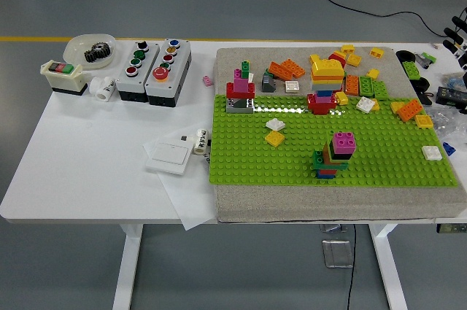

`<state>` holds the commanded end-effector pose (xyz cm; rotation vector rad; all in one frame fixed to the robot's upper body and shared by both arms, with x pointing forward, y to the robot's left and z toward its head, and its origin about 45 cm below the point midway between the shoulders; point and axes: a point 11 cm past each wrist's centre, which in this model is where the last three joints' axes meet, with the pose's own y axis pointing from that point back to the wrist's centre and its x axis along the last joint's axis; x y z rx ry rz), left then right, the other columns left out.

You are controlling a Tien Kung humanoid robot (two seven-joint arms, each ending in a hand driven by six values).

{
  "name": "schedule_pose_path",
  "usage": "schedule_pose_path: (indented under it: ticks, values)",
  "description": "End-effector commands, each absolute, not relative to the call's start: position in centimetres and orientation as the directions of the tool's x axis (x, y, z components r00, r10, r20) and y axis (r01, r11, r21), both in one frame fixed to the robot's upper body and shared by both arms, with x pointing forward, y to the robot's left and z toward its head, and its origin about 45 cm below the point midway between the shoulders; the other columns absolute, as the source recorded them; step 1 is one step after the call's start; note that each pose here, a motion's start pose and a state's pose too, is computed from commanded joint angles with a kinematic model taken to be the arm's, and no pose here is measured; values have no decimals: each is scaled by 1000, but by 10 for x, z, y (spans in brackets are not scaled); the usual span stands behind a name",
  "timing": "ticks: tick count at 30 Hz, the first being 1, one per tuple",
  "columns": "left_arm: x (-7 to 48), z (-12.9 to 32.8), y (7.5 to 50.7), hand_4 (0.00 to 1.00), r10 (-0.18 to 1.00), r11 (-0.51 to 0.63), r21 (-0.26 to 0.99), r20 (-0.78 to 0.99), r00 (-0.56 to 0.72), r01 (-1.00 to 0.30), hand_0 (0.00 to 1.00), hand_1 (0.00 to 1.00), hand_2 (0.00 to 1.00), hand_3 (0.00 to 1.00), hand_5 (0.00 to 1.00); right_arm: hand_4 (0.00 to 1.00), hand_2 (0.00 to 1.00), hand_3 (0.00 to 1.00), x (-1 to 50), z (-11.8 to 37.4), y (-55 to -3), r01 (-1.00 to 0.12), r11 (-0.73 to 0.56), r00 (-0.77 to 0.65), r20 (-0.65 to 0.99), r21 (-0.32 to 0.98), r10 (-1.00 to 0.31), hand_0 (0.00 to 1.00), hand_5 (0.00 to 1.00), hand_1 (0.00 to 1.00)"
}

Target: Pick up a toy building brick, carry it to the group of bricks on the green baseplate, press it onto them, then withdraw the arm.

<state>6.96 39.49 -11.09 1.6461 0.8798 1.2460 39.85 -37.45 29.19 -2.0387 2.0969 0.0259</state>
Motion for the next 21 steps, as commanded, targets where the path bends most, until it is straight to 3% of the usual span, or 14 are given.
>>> schedule_pose_path:
  ticks: [21]
  values:
    - [66, -111, 396, 641, 897, -377, 925, 354, 264, 41, 491, 555, 643, 596, 700, 998, 861, 879, 392, 287, -362, -991, -34, 37, -16, -126, -999, 939, 897, 854]
